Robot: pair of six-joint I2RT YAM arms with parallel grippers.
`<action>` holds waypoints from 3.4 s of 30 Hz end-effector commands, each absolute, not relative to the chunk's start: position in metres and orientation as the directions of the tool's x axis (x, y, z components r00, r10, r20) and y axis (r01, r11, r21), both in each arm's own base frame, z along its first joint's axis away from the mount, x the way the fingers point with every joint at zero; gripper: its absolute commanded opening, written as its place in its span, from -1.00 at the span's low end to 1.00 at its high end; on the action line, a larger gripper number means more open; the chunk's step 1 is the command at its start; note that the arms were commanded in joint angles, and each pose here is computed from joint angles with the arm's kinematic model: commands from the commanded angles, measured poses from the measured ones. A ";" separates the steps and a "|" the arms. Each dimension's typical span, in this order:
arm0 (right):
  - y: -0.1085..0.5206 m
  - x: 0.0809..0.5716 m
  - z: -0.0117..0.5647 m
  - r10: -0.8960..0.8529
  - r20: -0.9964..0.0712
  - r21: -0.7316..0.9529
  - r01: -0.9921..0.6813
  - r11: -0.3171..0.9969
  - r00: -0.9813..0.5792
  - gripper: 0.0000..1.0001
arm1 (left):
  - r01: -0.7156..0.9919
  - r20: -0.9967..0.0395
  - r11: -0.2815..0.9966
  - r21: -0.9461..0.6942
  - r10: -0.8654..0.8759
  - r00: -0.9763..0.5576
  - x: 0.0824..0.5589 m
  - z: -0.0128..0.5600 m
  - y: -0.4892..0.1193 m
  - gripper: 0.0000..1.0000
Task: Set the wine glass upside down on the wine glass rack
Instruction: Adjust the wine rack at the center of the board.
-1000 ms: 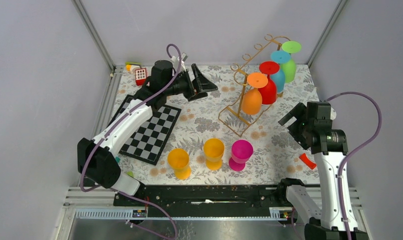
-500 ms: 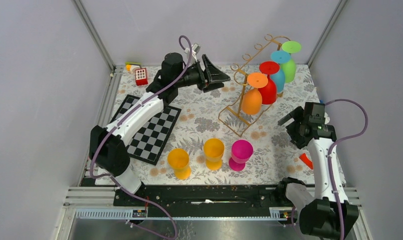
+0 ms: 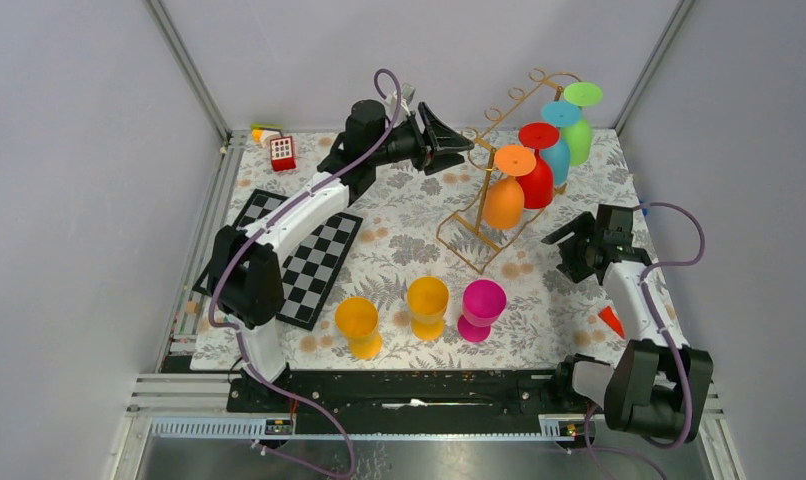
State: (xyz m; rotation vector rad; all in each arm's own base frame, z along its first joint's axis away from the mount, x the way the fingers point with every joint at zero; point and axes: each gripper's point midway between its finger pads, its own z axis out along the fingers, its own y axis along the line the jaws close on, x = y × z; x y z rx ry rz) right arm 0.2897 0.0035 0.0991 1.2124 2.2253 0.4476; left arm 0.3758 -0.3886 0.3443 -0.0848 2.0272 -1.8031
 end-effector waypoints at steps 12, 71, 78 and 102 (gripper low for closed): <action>0.040 0.337 0.070 0.852 -0.141 0.703 0.555 0.445 -0.505 0.45 | 0.307 -0.310 0.063 -0.950 -0.327 -0.893 0.381 0.382 -0.400 -0.47; 0.107 0.413 0.029 0.746 0.039 0.708 0.545 0.449 -0.665 -0.52 | 0.165 -0.149 -0.015 -0.986 -0.356 -0.922 0.320 0.403 -0.384 -1.00; 0.126 0.423 0.036 0.697 0.076 0.742 0.508 0.438 -0.713 -0.53 | 0.136 -0.116 -0.029 -0.990 -0.366 -0.923 0.317 0.403 -0.385 -1.00; 0.169 0.407 0.034 0.553 0.102 0.728 0.441 0.525 -0.827 -0.46 | 0.105 -0.084 -0.030 -0.994 -0.409 -0.909 0.307 0.399 -0.382 -0.93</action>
